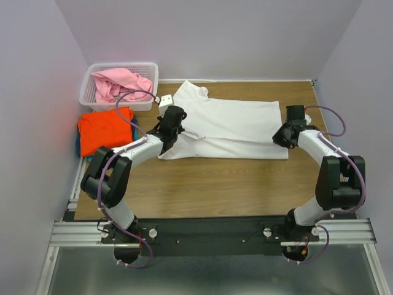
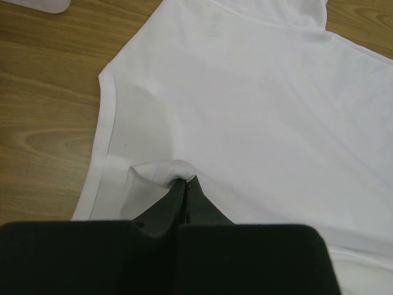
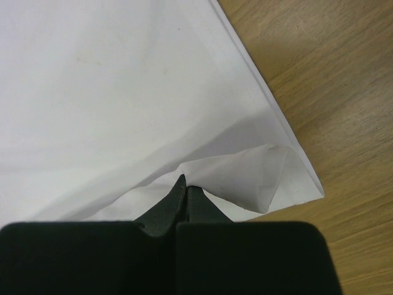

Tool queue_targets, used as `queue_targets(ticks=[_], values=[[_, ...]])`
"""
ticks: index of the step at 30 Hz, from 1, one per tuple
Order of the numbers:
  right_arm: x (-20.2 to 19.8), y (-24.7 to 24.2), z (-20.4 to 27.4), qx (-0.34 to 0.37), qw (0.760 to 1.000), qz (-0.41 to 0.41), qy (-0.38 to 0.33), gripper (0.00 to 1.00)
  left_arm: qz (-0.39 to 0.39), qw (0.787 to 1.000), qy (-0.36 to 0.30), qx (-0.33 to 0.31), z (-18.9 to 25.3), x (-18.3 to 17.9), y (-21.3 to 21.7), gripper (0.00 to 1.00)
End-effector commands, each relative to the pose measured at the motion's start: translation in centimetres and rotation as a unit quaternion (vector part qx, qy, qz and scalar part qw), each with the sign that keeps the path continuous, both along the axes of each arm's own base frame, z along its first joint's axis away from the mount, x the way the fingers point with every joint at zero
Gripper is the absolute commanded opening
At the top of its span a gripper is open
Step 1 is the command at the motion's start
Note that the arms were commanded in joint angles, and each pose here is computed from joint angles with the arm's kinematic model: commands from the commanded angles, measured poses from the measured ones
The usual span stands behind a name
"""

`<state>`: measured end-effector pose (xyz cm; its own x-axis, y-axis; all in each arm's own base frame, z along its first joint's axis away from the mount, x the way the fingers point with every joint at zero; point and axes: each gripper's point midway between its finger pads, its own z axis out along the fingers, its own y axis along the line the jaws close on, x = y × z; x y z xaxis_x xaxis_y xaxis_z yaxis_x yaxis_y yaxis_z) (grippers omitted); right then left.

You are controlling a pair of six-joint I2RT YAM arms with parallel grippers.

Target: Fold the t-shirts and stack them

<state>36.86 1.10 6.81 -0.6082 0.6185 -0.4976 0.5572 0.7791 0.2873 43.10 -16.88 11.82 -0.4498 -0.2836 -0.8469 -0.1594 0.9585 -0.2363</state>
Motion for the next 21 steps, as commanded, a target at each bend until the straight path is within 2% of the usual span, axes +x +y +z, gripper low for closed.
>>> queue_targets(ticks=[1, 8, 21], values=[[1.6, -1.1, 0.3, -0.020, 0.999, -0.021, -0.015, 0.01, -0.011, 1.000, 0.003, -0.002, -0.1, 0.9, -0.3, 0.00], [2.5, -0.8, -1.0, -0.014, 1.000, -0.012, -0.002, 0.01, -0.016, 1.000, 0.017, 0.005, -1.3, 1.8, -0.6, 0.00], [3.5, -1.7, -3.0, -0.038, 0.999, -0.022, 0.019, 0.08, -0.023, 0.999, 0.034, -0.007, -3.2, 3.6, -0.8, 0.00]])
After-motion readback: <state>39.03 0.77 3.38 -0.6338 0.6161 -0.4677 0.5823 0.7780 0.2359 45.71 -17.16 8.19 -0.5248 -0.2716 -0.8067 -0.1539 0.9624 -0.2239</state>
